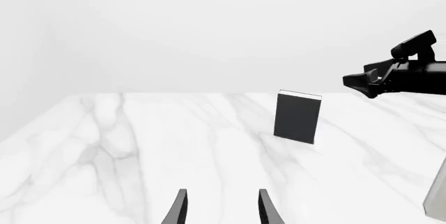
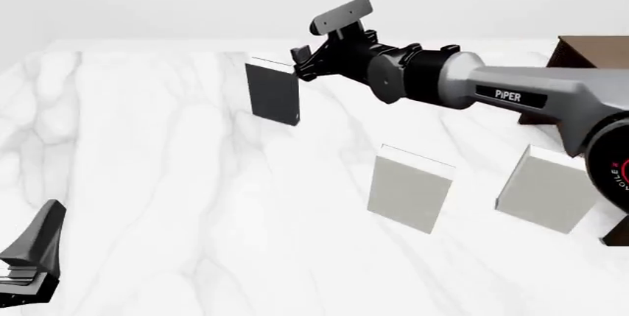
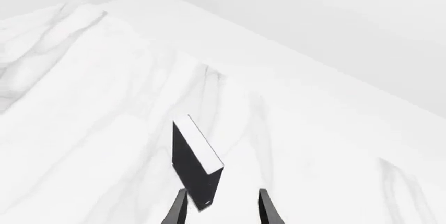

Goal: Pick up the book on the left and place it on top of the shelf.

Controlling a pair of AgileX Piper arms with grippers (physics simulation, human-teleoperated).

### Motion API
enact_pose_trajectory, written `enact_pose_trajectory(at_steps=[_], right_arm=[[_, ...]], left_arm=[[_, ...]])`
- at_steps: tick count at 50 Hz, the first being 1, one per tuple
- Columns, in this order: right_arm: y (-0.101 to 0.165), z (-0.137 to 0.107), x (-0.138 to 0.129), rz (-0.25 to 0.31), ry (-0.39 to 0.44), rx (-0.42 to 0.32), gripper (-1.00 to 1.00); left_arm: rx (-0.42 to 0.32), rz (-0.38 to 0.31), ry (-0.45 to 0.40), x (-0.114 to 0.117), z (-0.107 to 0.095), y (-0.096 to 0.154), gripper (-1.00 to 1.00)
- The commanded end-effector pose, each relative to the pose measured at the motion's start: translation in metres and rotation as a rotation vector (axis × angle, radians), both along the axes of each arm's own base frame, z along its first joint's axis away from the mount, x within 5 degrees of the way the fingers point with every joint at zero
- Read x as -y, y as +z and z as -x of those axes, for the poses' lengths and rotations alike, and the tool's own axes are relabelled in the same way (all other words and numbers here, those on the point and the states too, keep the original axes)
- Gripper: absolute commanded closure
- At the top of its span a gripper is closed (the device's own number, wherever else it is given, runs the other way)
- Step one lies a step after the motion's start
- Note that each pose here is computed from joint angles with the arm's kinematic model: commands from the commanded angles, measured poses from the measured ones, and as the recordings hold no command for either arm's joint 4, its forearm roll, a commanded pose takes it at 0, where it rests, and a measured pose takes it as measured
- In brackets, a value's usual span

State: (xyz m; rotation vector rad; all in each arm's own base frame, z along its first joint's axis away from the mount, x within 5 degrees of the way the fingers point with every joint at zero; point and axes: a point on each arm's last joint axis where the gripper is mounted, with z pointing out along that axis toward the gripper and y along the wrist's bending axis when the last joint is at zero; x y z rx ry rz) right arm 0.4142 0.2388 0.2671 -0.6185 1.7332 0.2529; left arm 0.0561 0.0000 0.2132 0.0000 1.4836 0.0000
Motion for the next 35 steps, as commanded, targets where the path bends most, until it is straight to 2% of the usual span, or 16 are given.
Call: enact_pose_trajectory(at_steps=[1, 35], right_arm=[[-0.014, -0.011, -0.009, -0.002, 0.001, -0.018, -1.00], [-0.050, -0.040, -0.027, -0.009, -0.008, -0.080, -1.00]], left_arm=[[0.000, 0.000, 0.000, 0.000, 0.000, 0.000, -1.00], [0.000, 0.000, 0.000, 0.000, 0.000, 0.000, -1.00]])
